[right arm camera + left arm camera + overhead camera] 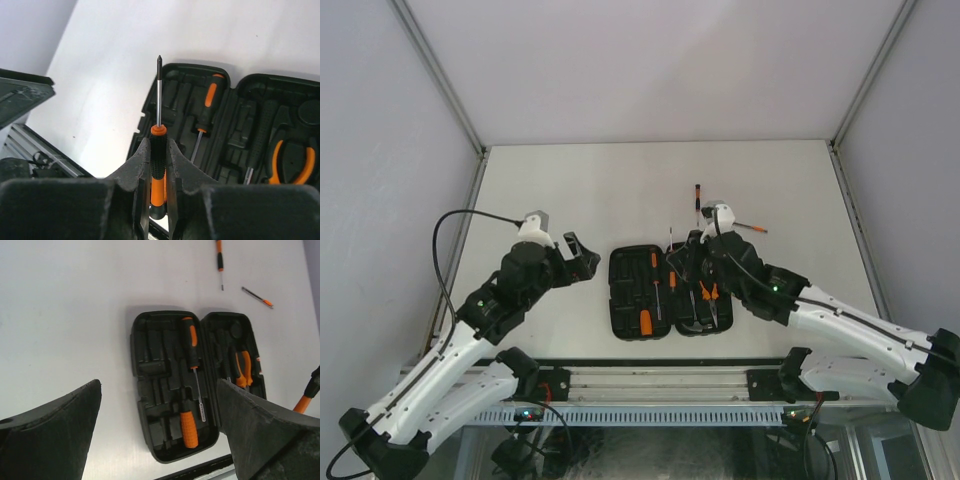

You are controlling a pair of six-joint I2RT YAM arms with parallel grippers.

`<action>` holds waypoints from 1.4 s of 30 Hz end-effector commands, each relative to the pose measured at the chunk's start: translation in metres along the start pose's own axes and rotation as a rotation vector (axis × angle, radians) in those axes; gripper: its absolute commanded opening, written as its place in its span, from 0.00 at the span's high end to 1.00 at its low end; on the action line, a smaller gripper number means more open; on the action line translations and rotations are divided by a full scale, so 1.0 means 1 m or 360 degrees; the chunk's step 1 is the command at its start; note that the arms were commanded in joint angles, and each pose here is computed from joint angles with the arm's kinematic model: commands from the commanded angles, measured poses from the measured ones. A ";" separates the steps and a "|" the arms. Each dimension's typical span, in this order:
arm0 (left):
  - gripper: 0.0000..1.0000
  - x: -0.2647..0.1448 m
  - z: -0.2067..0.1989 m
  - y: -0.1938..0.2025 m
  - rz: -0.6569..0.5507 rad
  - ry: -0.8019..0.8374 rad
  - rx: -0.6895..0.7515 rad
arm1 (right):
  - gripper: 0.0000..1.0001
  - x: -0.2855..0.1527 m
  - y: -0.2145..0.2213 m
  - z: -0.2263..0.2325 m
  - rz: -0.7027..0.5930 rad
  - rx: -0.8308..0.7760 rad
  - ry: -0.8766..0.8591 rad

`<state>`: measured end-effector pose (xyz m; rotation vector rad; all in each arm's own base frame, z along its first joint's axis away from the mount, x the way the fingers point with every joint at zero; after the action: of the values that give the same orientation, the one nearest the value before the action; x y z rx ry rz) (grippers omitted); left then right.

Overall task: Sort the tools into containers
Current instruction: Pick up the screwdriver from the center of the board.

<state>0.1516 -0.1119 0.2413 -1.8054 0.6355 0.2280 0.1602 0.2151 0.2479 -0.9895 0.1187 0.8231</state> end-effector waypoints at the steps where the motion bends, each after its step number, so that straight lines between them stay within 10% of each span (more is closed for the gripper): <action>1: 0.00 0.002 -0.017 -0.005 -0.0088 0.0177 -0.0022 | 1.00 -0.008 -0.015 0.022 -0.0317 0.0182 -0.0166; 23: 0.14 -0.011 -0.105 0.002 -0.0062 0.0955 0.0197 | 1.00 -0.006 -0.013 0.045 -0.0250 0.0782 -0.0531; 42: 1.00 -0.012 -0.113 -0.001 -0.0034 0.1015 0.0190 | 1.00 -0.011 -0.013 0.049 -0.0181 0.0773 -0.0611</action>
<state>0.1204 -0.2125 0.2643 -1.7276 1.0974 -0.3666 0.1503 0.2418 0.2767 -0.4180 -0.0073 0.7969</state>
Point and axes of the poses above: each gripper's point midway between its finger pads, its own x axis out along the fingers, its own z axis along the line the jaws close on, y = z × x, the point moved 9 cm from there along -x, back along the fingers, and after that the axes turned 10 degrees about x, right-handed, at the moved point
